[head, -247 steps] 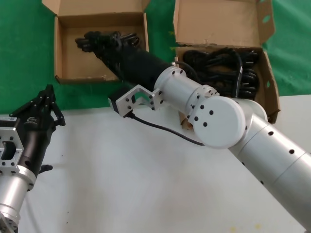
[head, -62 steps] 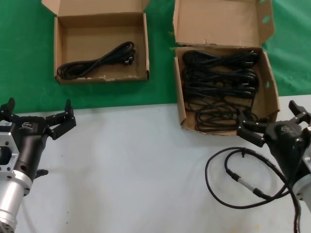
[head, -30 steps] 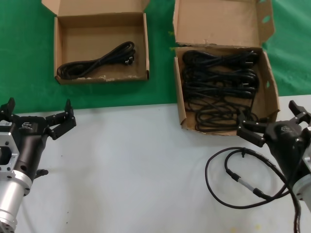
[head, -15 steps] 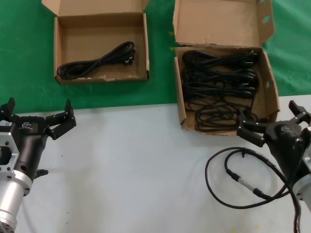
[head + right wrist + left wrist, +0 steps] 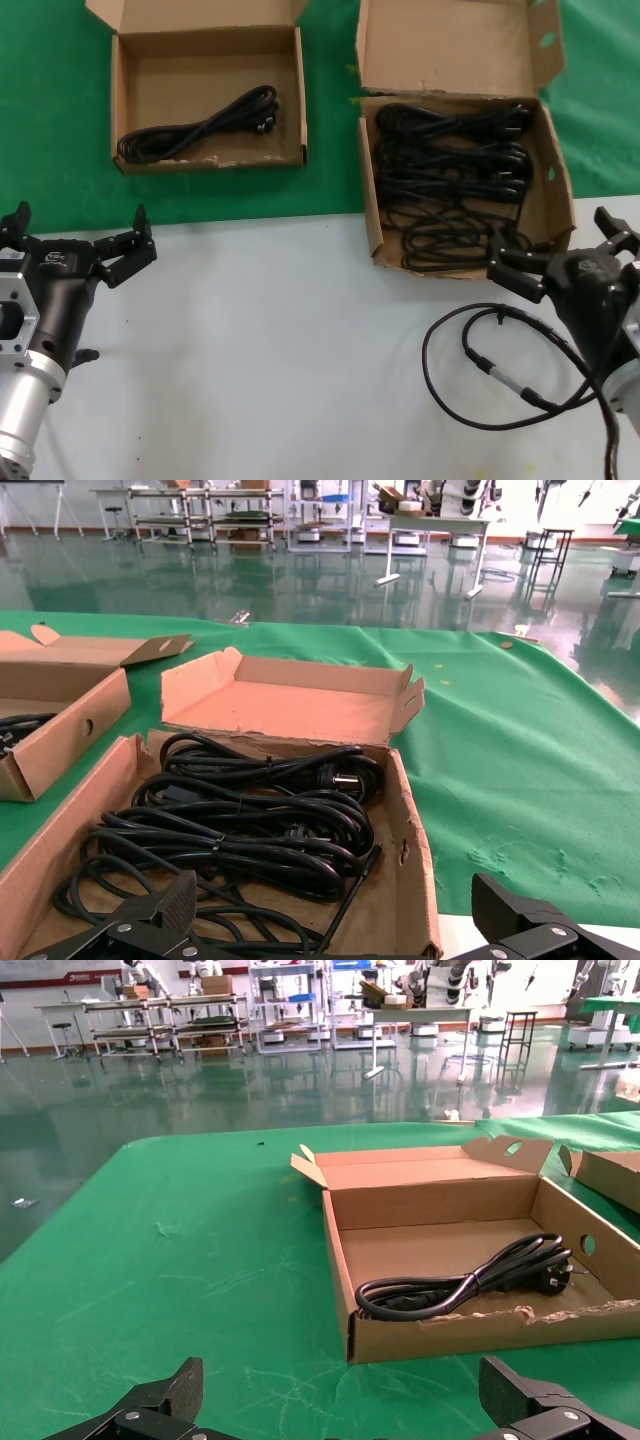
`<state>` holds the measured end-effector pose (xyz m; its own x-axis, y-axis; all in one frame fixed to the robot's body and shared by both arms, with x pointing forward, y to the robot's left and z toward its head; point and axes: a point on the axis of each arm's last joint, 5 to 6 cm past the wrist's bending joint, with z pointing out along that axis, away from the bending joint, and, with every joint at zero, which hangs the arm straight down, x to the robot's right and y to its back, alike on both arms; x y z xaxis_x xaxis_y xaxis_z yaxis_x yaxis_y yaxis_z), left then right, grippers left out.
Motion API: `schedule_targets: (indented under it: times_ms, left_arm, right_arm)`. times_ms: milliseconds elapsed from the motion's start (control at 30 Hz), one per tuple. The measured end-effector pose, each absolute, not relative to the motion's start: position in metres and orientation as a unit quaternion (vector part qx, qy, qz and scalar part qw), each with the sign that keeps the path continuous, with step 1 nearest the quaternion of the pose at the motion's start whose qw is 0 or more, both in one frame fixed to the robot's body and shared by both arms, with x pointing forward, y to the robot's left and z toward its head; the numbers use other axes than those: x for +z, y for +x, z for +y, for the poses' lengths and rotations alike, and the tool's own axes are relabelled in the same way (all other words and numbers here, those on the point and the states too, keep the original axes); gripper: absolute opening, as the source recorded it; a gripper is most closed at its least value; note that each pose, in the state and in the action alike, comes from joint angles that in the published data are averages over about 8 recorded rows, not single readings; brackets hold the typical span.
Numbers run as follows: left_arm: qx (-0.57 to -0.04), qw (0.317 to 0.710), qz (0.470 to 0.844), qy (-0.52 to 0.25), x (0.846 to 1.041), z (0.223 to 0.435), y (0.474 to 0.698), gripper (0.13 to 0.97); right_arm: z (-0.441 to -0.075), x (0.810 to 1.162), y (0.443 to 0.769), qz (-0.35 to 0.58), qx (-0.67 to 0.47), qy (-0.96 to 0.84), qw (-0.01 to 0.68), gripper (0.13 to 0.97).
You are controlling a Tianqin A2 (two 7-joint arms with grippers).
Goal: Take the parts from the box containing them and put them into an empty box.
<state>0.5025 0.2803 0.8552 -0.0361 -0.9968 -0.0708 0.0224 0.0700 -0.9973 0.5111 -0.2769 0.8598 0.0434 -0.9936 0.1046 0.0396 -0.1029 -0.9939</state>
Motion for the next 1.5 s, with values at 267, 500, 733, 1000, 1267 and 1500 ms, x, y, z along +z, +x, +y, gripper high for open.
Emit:
schedule_targets:
  times_ms: [267,500,733,1000,1267,1500]
  left_arm:
    - [-0.496,0.513,0.521,-0.467,0.8552,0.2803,0.5025,0.966]
    - [-0.496,0.513,0.521,-0.467,0.8552,0.2803,0.5025,0.966]
    - [-0.496,0.513,0.521,-0.467,0.8552,0.2803,0.5025,0.966]
    - [-0.496,0.513,0.521,-0.467,0.8552,0.2803,0.5025,0.966]
    - [-0.496,0.513,0.521,-0.467,0.8552,0.2803,0.5025,0.966]
    - [-0.496,0.513,0.521,-0.467,0.8552,0.2803,0.5025,0.966]
  right_arm:
    - [-0.2769,0.8598,0.5111,0.452,-0.523,-0.527,0.494,0.966]
    - [-0.2769,0.8598,0.5111,0.452,-0.523,-0.527,0.494,0.966]
    - [-0.2769,0.8598,0.5111,0.452,-0.523,-0.527,0.494,0.966]
    - [-0.2769,0.8598,0.5111,0.452,-0.523,-0.527,0.494,0.966]
    - [-0.2769,0.8598,0.5111,0.452,-0.523,-0.527,0.494,0.966]
    - [-0.2769,0.8598,0.5111,0.452,-0.523,-0.527,0.494,0.966]
